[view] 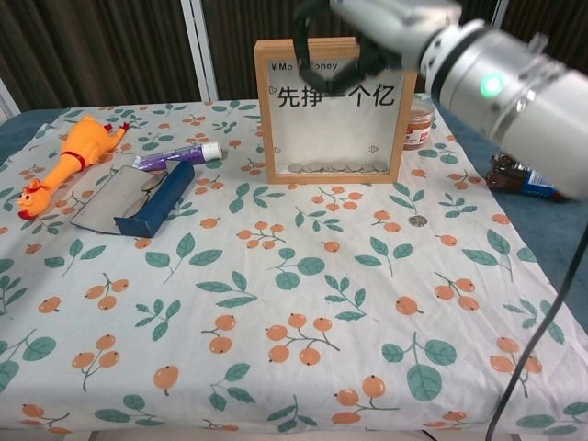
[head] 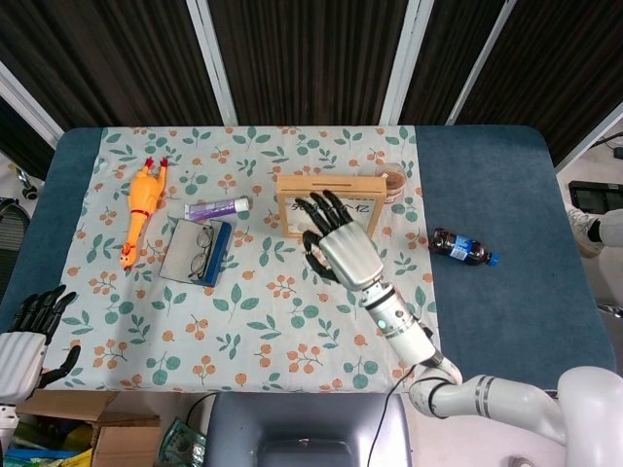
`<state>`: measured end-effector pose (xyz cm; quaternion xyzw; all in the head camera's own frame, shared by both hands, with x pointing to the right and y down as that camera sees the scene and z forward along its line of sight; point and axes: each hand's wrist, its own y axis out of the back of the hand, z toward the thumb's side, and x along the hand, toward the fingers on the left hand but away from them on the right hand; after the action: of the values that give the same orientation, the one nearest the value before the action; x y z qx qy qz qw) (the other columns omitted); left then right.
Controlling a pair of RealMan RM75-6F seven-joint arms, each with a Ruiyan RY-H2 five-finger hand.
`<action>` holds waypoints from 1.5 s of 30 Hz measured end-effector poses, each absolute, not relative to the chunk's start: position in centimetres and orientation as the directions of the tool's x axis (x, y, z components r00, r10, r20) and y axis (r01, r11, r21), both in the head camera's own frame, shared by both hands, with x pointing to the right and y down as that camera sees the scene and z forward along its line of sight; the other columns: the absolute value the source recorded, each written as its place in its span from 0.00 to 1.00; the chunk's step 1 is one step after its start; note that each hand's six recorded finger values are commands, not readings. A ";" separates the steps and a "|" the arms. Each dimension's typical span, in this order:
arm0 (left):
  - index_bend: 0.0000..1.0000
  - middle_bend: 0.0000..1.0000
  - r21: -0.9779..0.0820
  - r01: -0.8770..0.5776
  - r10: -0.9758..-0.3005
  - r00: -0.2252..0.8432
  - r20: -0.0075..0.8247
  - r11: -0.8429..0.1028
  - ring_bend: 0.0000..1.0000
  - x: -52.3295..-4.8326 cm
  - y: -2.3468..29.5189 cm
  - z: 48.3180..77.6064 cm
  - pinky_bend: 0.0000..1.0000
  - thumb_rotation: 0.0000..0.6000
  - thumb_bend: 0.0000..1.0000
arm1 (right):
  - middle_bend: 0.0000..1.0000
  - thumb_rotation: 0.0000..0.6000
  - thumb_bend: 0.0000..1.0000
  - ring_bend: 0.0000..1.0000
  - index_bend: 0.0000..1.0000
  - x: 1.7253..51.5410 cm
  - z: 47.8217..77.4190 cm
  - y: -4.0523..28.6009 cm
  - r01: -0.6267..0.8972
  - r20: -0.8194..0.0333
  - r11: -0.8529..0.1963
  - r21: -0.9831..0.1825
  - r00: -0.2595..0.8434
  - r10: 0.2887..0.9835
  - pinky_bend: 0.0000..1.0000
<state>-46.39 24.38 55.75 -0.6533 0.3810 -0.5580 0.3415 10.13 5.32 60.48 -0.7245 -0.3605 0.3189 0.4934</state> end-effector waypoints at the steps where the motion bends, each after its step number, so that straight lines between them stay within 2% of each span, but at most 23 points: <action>1: 0.00 0.00 -0.871 -0.116 -0.878 0.086 0.470 -0.477 0.00 -46.4 24.4 55.8 0.00 1.00 0.40 | 0.21 1.00 0.66 0.00 0.75 10.3 59.2 3.9 0.206 -0.084 -0.217 -0.954 0.512 0.855 0.00; 4: 0.00 0.00 -0.870 -0.115 -0.878 0.084 0.472 -0.479 0.00 -46.4 24.4 55.8 0.00 1.00 0.40 | 0.21 1.00 0.66 0.00 0.75 10.6 57.0 0.8 0.190 -0.055 -0.156 -0.969 0.451 0.891 0.00; 8: 0.00 0.00 -0.870 -0.114 -0.878 0.081 0.473 -0.479 0.00 -46.5 24.3 55.9 0.00 1.00 0.40 | 0.21 1.00 0.66 0.00 0.76 10.8 55.9 -2.0 0.132 -0.073 -0.136 -0.982 0.396 0.915 0.00; 19: 0.00 0.00 -0.866 -0.111 -0.873 0.077 0.482 -0.488 0.00 -46.5 24.2 56.2 0.00 1.00 0.40 | 0.21 1.00 0.66 0.00 0.76 11.3 57.0 -6.5 0.091 -0.223 -0.251 -0.964 0.247 0.943 0.00; 31: 0.00 0.00 -0.862 -0.106 -0.868 0.077 0.490 -0.496 0.00 -46.5 24.2 56.4 0.00 1.00 0.40 | 0.21 1.00 0.66 0.00 0.76 10.6 60.8 -6.9 -0.059 -0.349 -0.345 -0.937 0.213 0.913 0.00; 45: 0.00 0.00 -0.862 -0.110 -0.869 0.077 0.489 -0.495 0.00 -46.5 24.2 56.3 0.00 1.00 0.40 | 0.21 1.00 0.66 0.00 0.76 11.0 62.8 -6.3 -0.110 -0.406 -0.392 -0.913 0.186 0.895 0.00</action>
<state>-46.53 24.18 56.33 -0.6532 0.3748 -0.5665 0.3347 10.96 -6.33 62.84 -0.6232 -0.3149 0.5548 0.4524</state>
